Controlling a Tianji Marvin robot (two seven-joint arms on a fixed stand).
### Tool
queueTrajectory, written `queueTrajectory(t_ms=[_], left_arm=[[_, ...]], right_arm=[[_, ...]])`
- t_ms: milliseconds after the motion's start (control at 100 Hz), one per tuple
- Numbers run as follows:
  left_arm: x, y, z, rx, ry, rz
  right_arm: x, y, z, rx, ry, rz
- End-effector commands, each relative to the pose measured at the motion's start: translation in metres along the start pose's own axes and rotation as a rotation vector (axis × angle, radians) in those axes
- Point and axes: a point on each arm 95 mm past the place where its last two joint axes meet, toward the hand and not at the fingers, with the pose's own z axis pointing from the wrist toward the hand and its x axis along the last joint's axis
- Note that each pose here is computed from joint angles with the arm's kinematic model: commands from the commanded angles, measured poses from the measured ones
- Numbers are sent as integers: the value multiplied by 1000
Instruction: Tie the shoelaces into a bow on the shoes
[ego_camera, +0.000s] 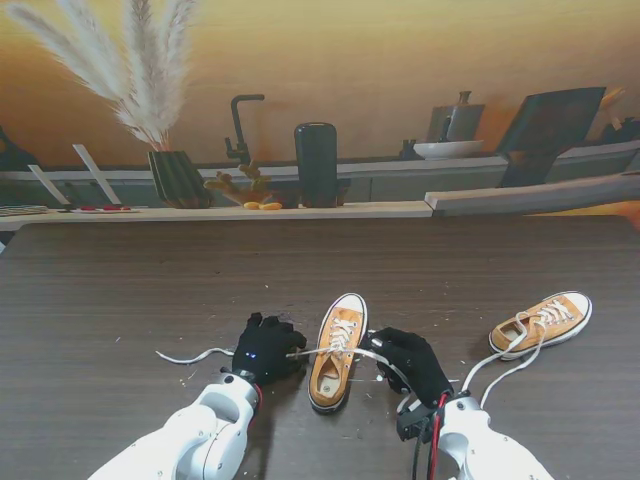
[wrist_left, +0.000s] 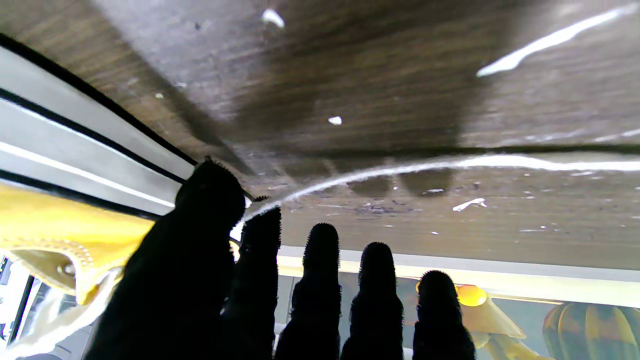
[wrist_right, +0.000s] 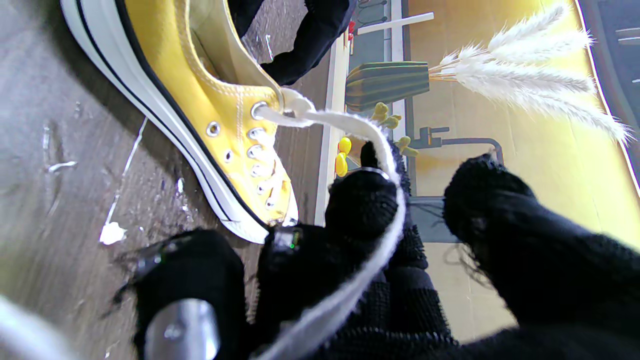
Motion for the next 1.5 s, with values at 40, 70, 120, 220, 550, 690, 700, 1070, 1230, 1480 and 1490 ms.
queueTrajectory(t_ms=[40,70,120,220,550,690,700,1070,1230,1480,1490], left_arm=[[1,2,2,-5,4,-13],[1,3,3,-4,4,-16],[1,3,2,-4,4,-20],[0,5,3,-5,7,-30],[-6,10,-3,15,45,-194],[-5,11,-12,62,50,-290],[-4,11,-13,67,49,-296],[1,20,-17,182,13,-670],[4,22,-14,220,-33,-844],[3,16,-16,252,-61,-940],[3,16,-16,253,-63,-941]], right_arm=[[1,0,-2,18,4,2],[2,0,-2,18,4,3],[2,0,-3,20,4,3],[1,0,-3,29,5,6],[0,-2,-3,45,4,11],[0,-2,-3,49,3,12],[0,-2,-3,49,3,12],[-1,-4,-3,55,1,12],[-2,-4,-4,55,-1,12],[0,-5,-5,60,2,12],[0,-5,-5,60,3,12]])
